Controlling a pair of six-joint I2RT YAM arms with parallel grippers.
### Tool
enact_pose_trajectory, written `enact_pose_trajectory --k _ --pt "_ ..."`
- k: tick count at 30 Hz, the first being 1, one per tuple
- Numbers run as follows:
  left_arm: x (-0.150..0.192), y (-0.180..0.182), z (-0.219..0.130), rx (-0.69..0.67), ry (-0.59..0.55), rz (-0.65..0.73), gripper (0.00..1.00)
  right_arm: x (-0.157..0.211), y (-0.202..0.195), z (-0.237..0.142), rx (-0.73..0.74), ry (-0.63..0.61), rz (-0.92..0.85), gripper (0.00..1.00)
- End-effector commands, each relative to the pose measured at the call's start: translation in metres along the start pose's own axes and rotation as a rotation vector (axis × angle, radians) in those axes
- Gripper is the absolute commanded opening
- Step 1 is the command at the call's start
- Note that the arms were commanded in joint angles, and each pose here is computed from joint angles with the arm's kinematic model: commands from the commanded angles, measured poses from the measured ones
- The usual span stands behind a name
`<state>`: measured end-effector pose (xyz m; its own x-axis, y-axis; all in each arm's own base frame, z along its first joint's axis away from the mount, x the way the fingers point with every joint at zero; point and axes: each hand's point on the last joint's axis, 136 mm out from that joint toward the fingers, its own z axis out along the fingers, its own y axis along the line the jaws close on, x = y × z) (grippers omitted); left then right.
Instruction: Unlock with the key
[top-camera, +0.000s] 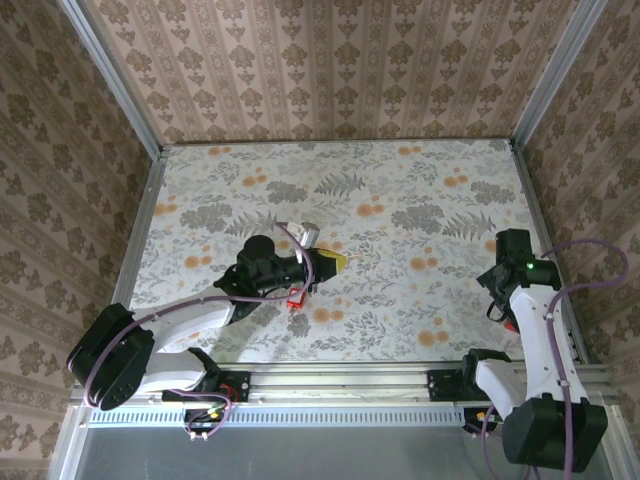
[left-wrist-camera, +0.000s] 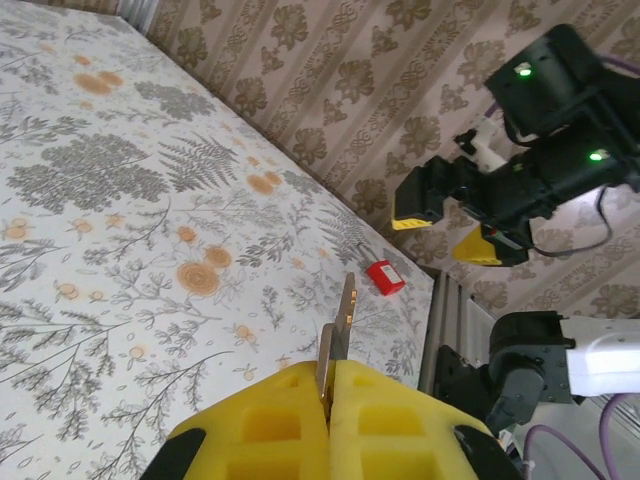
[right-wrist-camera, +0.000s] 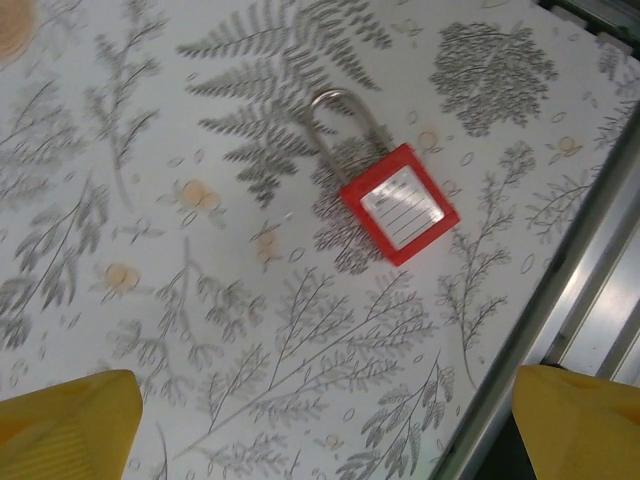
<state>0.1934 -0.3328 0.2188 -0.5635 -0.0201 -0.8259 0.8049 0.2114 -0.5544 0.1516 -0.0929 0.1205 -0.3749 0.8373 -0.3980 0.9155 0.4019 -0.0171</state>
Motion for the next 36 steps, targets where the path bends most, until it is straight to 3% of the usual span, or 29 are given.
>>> enact_pose_trajectory --k 1,7,13,15,18,21,26,36 --pt "-0.012 -0.013 -0.004 0.066 -0.035 0.018 0.0 -0.004 -0.009 0.017 0.029 0.027 0.044 0.96" --pt "-0.016 -0.012 -0.002 0.078 -0.057 -0.012 0.0 -0.002 -0.025 0.064 0.067 0.129 0.163 0.94" --pt "-0.017 -0.012 -0.001 0.08 -0.059 -0.03 0.0 -0.007 -0.031 0.1 0.088 0.152 0.174 0.96" --pt "-0.016 -0.012 -0.001 0.075 -0.051 -0.031 0.0 -0.006 -0.025 0.111 0.048 0.181 0.174 0.85" --pt "-0.016 -0.012 -0.002 0.071 -0.047 -0.03 0.0 -0.013 -0.01 0.116 -0.023 0.193 0.143 0.83" --pt "-0.016 -0.012 -0.002 0.067 -0.042 -0.035 0.0 -0.021 -0.008 0.117 -0.022 0.194 0.11 0.72" --pt "-0.016 -0.011 -0.001 0.067 -0.042 -0.04 0.0 -0.031 -0.006 0.117 -0.007 0.217 0.051 0.8" --pt "-0.013 -0.013 0.003 0.092 -0.016 -0.055 0.0 -0.015 0.022 0.124 -0.127 0.314 -0.022 0.73"
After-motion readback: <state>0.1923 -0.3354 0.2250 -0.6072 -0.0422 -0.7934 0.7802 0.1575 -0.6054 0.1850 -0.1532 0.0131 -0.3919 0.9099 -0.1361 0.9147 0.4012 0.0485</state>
